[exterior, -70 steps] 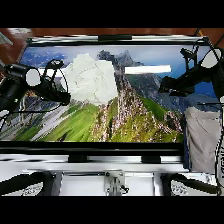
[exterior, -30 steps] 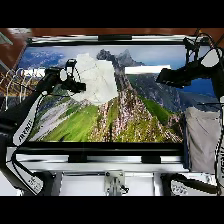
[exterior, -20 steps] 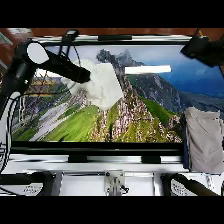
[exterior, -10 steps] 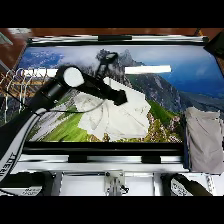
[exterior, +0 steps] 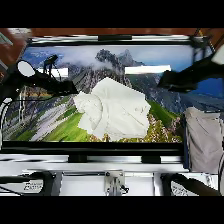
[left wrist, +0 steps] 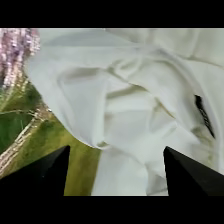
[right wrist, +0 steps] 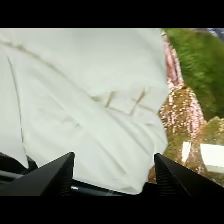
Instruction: Fold the shirts.
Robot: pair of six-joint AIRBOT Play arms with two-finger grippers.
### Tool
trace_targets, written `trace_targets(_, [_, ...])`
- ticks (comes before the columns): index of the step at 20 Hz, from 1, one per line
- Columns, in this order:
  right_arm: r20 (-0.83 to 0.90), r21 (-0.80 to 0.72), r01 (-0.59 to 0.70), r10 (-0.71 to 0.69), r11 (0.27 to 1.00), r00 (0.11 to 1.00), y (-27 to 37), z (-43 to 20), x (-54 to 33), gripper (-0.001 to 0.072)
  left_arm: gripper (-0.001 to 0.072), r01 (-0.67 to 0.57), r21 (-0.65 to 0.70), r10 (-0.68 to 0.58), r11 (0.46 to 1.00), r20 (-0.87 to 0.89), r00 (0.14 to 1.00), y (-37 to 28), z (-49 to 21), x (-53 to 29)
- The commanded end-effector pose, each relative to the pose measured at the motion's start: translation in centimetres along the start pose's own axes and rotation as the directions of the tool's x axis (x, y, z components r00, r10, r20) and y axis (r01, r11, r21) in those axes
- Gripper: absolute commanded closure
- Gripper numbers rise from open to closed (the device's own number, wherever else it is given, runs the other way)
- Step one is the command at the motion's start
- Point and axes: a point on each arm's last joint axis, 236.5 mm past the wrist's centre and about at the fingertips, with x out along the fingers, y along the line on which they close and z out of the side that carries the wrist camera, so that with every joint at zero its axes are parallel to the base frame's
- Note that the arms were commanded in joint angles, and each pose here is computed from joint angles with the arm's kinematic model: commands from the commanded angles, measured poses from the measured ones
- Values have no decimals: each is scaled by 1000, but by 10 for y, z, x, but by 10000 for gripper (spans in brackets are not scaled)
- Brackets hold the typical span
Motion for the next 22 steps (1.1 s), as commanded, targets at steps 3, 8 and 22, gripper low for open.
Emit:
trace_targets(3, [-146,-84,-162,149,983,978,104,-47,80,92,-7,-132,-38,133,991,21,991,73,11,56])
trace_targets(8, [-308,-125,-190,144,974,940,141,-89,141,91,-7,-130,-37,131,991,12,991,75,9,94])
trace_targets(22, [-368,-107,-307,249,946,896,212,-131,205,85,651,-69,-33,71,997,70,995,56,22,106])
